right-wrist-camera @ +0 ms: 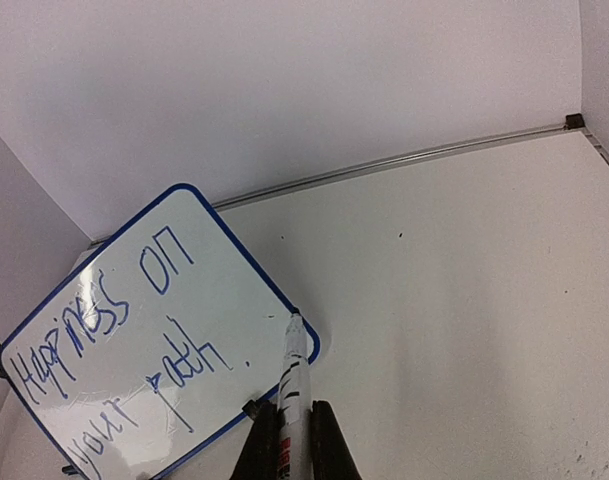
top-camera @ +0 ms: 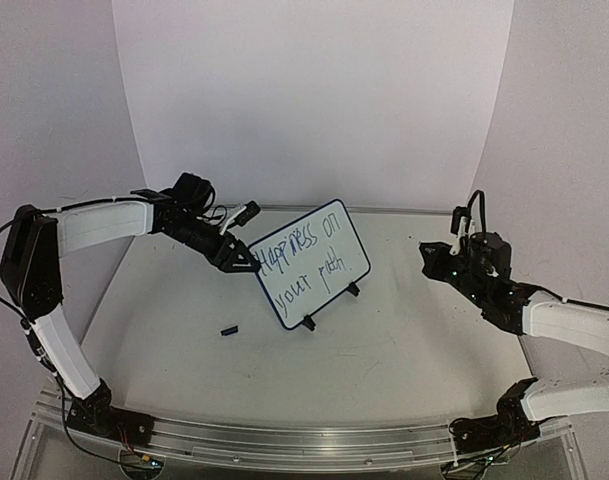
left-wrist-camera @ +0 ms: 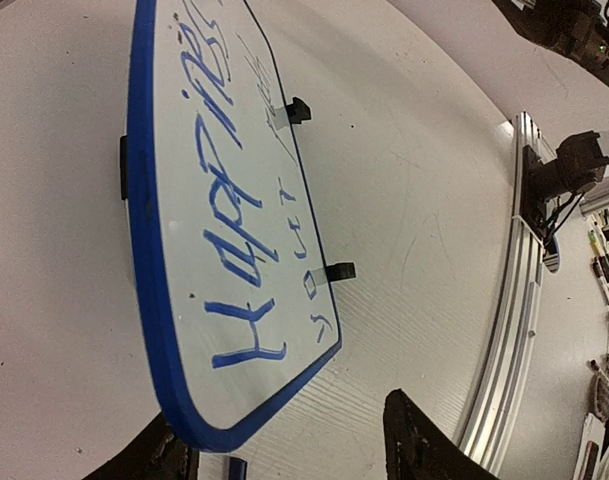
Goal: Write a sentence on the whiteboard
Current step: Place the whiteboard at the center of the board, then pick up the pen cap from the center of the board.
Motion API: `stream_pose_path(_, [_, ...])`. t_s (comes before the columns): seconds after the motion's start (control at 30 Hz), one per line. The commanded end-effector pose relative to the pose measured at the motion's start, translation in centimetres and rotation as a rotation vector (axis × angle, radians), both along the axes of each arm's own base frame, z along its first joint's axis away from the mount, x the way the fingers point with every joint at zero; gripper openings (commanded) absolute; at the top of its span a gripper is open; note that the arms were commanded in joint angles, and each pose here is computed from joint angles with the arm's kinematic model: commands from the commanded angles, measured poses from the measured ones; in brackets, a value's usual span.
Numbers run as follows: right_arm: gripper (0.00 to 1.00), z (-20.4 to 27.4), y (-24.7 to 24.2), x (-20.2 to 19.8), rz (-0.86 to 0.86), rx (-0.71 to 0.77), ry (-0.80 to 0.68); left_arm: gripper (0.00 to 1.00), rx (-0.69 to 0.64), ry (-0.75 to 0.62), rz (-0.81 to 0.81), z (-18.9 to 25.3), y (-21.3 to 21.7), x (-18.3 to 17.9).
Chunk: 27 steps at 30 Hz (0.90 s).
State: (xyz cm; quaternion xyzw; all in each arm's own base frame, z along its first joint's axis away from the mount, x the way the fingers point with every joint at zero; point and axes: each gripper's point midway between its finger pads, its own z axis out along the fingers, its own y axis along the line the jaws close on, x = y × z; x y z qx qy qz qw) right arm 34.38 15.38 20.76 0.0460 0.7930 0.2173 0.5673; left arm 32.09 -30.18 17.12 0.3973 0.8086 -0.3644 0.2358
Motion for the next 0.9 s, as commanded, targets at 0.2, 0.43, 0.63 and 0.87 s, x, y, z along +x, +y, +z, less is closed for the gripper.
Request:
stream_pose_path(0.2, [0.00, 2.0, 0.1, -1.1, 0.051, -0.007, -0.048, 0.80, -0.008, -0.084, 0.190, 1.4, 2.5, -0.4])
stream_pose_path(0.43, [0.00, 1.9, 0.6, -1.9, 0.094, 0.005, -0.033, 0.79, -0.080, -0.115, 0.447, 0.4, 5.2, -0.2])
stream_pose_path(0.63, [0.00, 1.1, 1.4, -3.3, 0.167, 0.029, 0.008, 0.75, -0.068, -0.033, 0.559, -4.9, 6.0, -1.1])
stream_pose_path(0.87, [0.00, 0.3, 3.2, -4.4, 0.281, 0.064, 0.053, 0.69, 0.046, 0.022, 0.470, -9.3, 3.6, -2.8])
